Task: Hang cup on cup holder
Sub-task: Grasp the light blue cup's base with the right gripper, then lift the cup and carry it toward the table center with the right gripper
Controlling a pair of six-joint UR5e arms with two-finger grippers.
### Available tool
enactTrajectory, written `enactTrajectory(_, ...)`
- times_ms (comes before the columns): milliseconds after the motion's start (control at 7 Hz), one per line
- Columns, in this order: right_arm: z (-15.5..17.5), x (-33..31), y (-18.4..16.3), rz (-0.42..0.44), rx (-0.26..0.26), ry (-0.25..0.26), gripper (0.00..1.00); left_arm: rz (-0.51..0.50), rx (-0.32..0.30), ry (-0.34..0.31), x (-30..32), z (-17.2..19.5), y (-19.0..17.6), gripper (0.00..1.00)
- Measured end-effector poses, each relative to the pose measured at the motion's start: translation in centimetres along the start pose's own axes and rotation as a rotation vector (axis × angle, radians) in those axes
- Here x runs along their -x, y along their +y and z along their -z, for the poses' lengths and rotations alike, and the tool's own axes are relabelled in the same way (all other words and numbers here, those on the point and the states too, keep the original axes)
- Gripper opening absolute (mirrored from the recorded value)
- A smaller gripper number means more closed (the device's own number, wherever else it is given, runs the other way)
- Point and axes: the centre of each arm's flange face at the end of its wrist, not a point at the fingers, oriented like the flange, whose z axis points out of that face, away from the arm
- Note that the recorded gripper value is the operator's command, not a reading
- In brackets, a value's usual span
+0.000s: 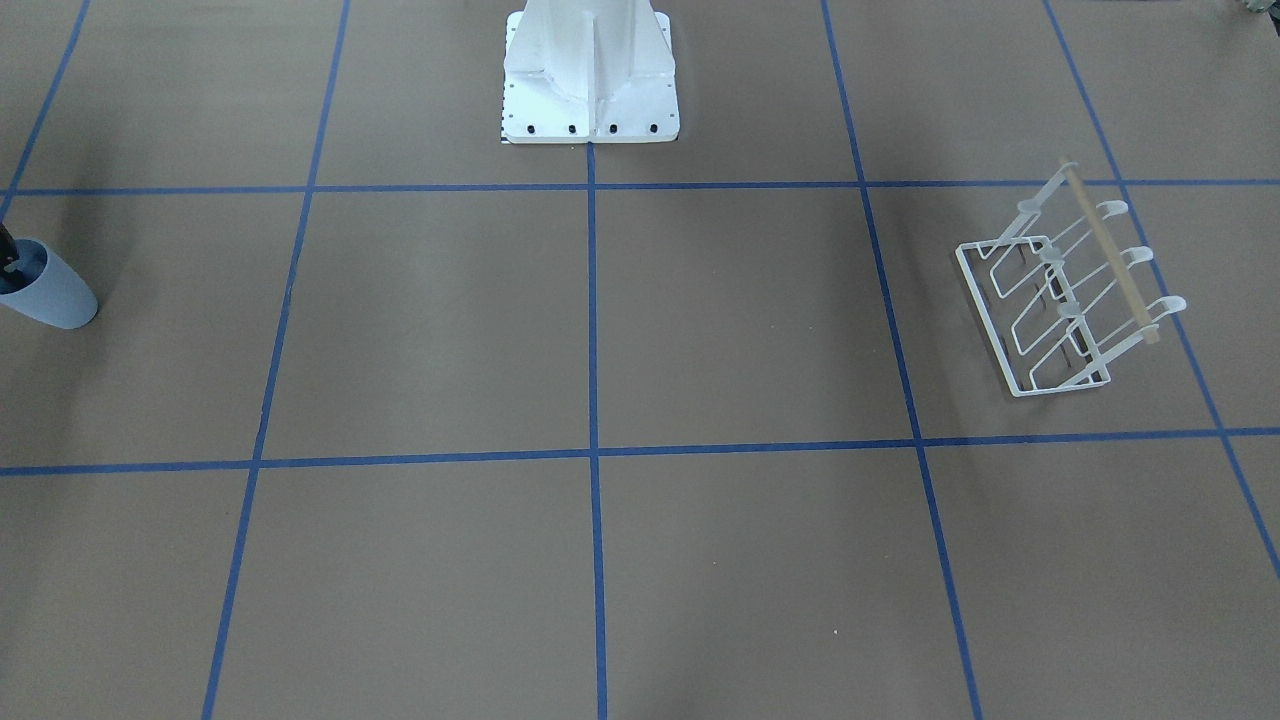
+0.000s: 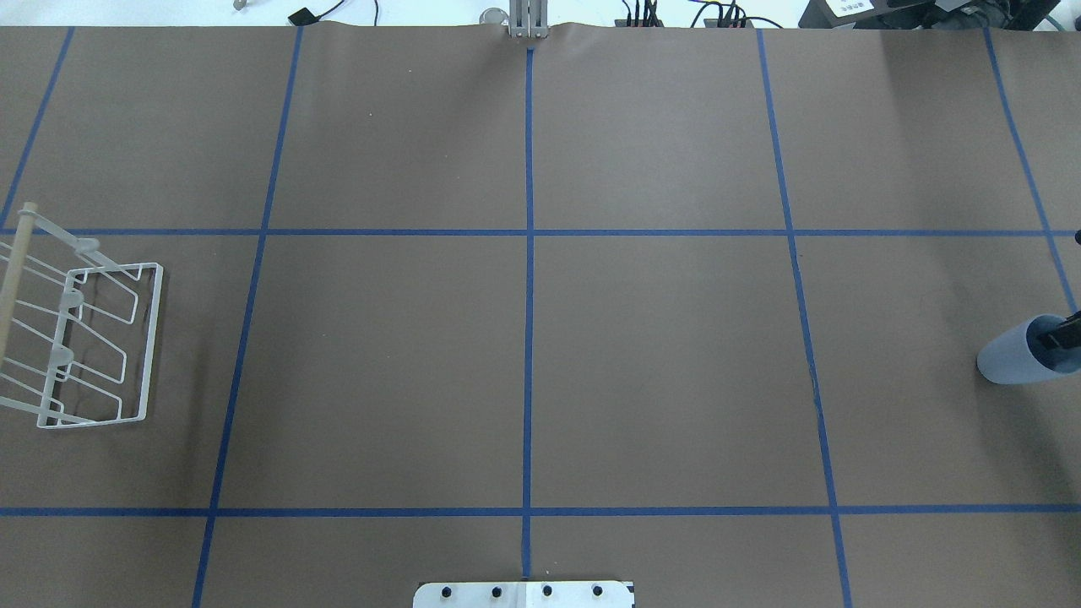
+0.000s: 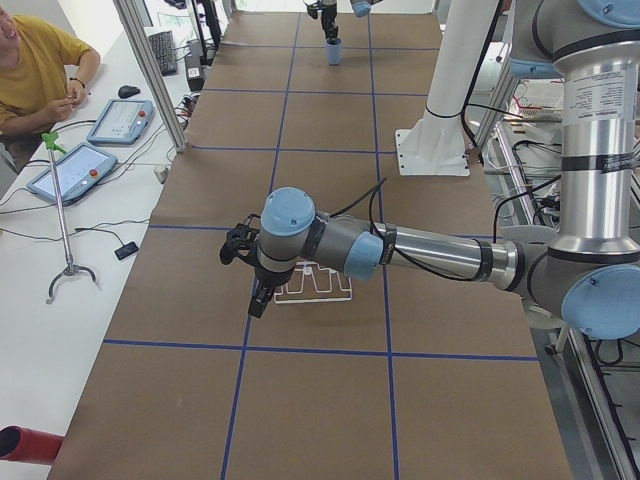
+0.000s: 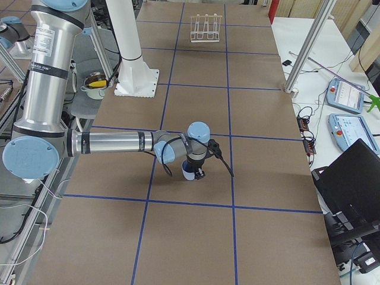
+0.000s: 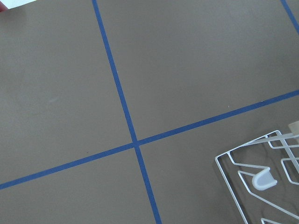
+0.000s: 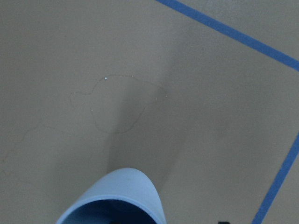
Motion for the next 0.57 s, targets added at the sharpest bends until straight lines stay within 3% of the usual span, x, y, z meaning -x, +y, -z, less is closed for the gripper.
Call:
enactTrajectory(286,0.5,0.6,-0.3,0.017,-0.011,-0.001,0.00,-0.001,-0.001,0.000,-0.1,0.1,0.0,0.99)
enactTrajectory(571,3.2,1.3,-1.5,0.020,-0.069,-0.001,0.00,-0.011,-0.013,-0.001,-0.4,0.4,-0.2,0.99)
